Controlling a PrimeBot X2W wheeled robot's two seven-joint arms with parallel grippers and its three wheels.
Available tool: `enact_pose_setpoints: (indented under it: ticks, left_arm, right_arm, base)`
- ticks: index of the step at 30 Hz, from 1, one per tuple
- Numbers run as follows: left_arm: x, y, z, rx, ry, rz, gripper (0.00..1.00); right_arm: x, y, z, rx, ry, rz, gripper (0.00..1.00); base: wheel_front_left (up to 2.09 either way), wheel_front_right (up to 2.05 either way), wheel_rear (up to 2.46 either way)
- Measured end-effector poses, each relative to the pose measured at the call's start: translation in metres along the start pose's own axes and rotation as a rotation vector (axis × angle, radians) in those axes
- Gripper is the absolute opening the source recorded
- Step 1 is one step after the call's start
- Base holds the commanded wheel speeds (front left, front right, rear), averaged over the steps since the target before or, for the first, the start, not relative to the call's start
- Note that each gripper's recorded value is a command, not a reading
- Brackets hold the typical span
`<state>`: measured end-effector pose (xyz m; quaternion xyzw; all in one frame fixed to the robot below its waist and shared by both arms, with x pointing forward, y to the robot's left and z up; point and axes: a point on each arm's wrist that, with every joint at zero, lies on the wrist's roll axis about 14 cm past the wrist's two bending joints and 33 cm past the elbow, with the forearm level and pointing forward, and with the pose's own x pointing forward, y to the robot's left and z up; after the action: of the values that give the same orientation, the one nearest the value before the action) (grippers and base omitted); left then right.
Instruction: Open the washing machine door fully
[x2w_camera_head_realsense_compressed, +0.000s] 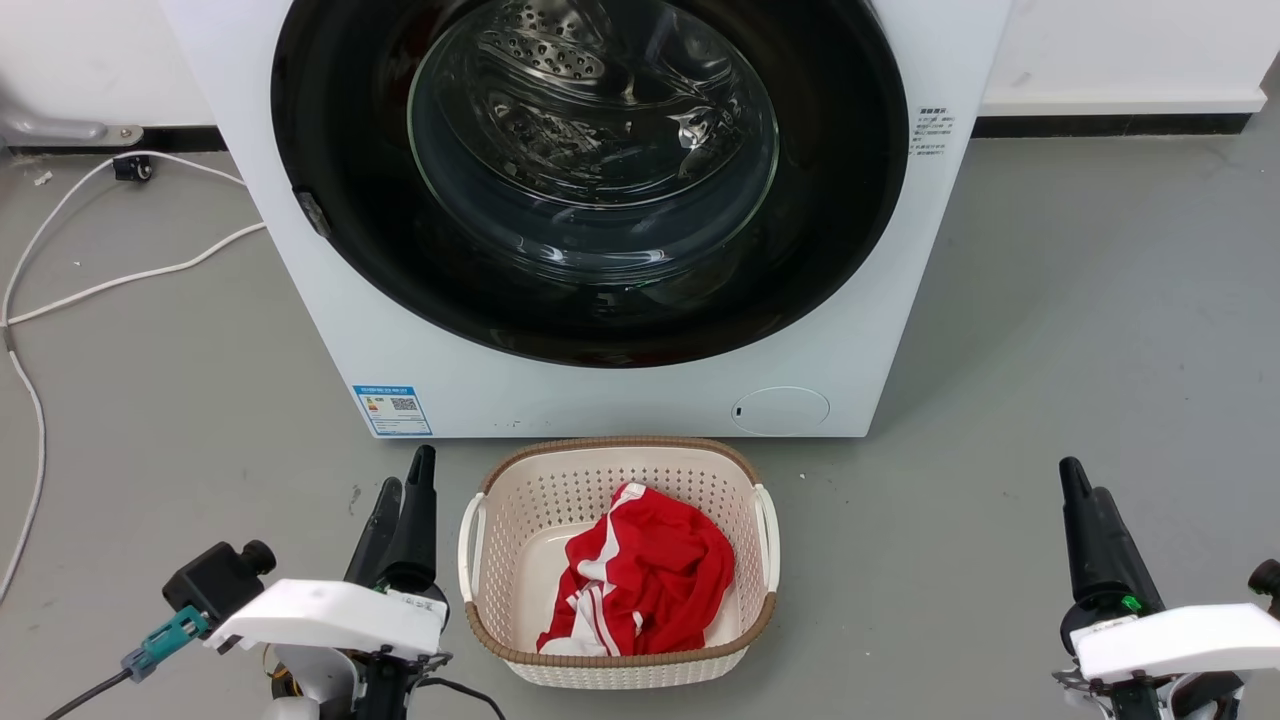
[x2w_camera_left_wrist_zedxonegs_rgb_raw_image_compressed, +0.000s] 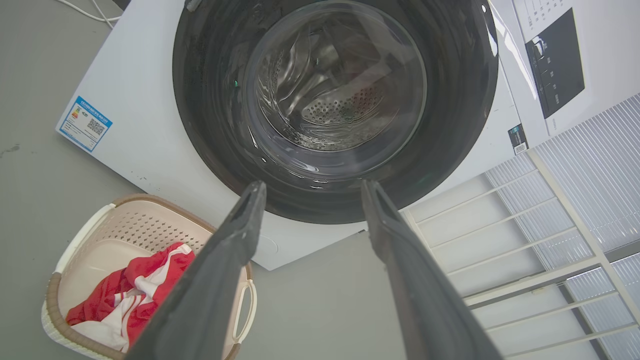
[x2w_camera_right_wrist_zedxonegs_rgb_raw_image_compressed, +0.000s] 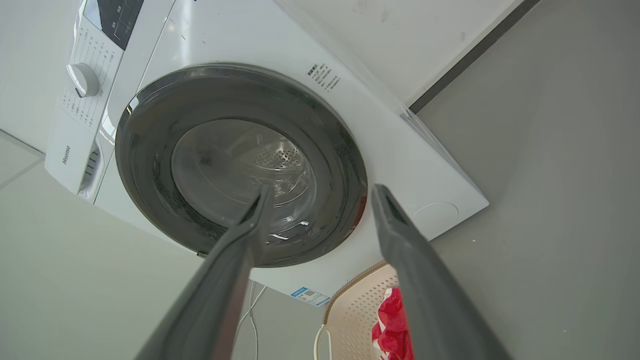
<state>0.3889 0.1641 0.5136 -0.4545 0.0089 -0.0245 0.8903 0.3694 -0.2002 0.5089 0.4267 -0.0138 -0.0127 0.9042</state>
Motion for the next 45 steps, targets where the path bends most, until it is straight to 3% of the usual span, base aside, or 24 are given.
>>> enact_pose_setpoints:
  ticks: [20, 45]
  left_arm:
    - [-0.001, -0.008, -0.009, 0.309, -0.001, -0.024, 1.00]
    - [-0.002, -0.019, -0.013, 0.587, -0.035, -0.053, 1.00]
  right_arm:
    - [-0.005, 0.008, -0.005, -0.320, 0.003, 0.041, 1.00]
    - [-0.012, 0.020, -0.013, -0.614, 0.024, 0.102, 1.00]
  base:
    - [0.00, 0.00, 0.00]
    - [0.00, 0.00, 0.00]
